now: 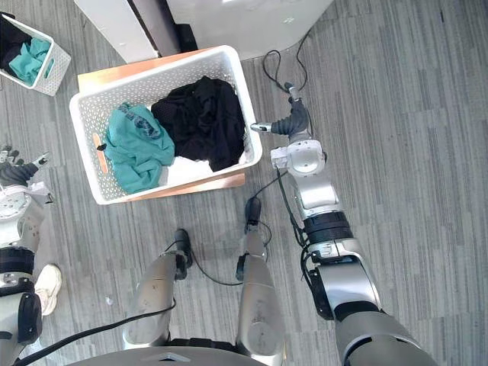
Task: Pick up the laundry basket with both hands and put the clothes into the washing machine.
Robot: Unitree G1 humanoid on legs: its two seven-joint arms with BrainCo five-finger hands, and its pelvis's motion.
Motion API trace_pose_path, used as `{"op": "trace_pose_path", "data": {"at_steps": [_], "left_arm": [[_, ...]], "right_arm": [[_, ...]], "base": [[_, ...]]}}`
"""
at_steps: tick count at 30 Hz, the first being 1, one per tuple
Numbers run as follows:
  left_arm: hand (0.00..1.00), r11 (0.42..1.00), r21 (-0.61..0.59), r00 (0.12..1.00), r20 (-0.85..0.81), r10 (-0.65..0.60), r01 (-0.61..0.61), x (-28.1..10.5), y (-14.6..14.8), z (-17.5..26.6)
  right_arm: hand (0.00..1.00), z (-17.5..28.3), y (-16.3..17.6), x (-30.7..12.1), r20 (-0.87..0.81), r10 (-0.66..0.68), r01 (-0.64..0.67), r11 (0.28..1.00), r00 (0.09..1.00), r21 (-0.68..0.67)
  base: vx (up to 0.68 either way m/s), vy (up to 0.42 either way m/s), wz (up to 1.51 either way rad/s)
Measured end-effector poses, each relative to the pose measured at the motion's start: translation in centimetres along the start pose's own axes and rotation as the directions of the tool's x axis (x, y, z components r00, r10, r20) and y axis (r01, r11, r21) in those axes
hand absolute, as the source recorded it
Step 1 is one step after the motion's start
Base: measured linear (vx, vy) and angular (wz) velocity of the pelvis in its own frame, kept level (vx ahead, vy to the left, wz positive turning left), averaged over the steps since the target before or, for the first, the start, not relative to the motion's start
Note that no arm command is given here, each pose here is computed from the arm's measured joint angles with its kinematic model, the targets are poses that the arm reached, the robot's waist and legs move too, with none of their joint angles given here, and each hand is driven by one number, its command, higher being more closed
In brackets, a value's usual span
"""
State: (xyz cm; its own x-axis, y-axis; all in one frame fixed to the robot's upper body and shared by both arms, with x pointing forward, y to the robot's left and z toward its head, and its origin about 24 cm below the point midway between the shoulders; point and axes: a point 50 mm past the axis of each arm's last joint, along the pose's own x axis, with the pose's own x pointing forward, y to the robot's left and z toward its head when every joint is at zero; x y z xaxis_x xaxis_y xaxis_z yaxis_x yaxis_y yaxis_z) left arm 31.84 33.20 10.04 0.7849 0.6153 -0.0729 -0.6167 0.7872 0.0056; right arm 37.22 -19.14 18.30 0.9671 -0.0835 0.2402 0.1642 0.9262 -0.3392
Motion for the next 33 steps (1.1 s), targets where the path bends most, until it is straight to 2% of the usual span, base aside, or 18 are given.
{"op": "trace_pose_path", "data": {"at_steps": [8, 14, 23, 33], "left_arm": [[0.0, 0.995, 0.012, 0.994, -0.047, -0.1, 0.101, -0.3, -3.8, -0.9], [0.0, 0.99, 0.027, 0.986, -0.095, -0.136, 0.139, -0.6, -5.6, -1.8], [0.0, 0.986, 0.025, 0.981, -0.106, -0.164, 0.167, -1.2, -7.4, -2.1], [0.0, 0.986, 0.03, 0.982, -0.107, -0.159, 0.163, -1.5, -7.3, -2.4]], "right_arm": [[0.0, -1.2, 0.7, 0.1, -0.056, 0.009, -0.008, 1.0, 0.998, 0.014], [0.0, -0.9, 1.0, 0.8, -0.07, 0.005, -0.004, 1.0, 0.998, 0.019], [0.0, -0.4, 1.6, 1.3, -0.068, -0.02, 0.022, 0.999, 0.997, 0.029], [0.0, -0.3, 2.6, 0.9, -0.053, 0.001, -0.002, 1.0, 0.999, -0.016]], "base": [[-0.05, 0.006, 0.0], [-0.05, 0.006, 0.02], [-0.03, 0.001, 0.0], [-0.06, 0.006, -0.05]]}}
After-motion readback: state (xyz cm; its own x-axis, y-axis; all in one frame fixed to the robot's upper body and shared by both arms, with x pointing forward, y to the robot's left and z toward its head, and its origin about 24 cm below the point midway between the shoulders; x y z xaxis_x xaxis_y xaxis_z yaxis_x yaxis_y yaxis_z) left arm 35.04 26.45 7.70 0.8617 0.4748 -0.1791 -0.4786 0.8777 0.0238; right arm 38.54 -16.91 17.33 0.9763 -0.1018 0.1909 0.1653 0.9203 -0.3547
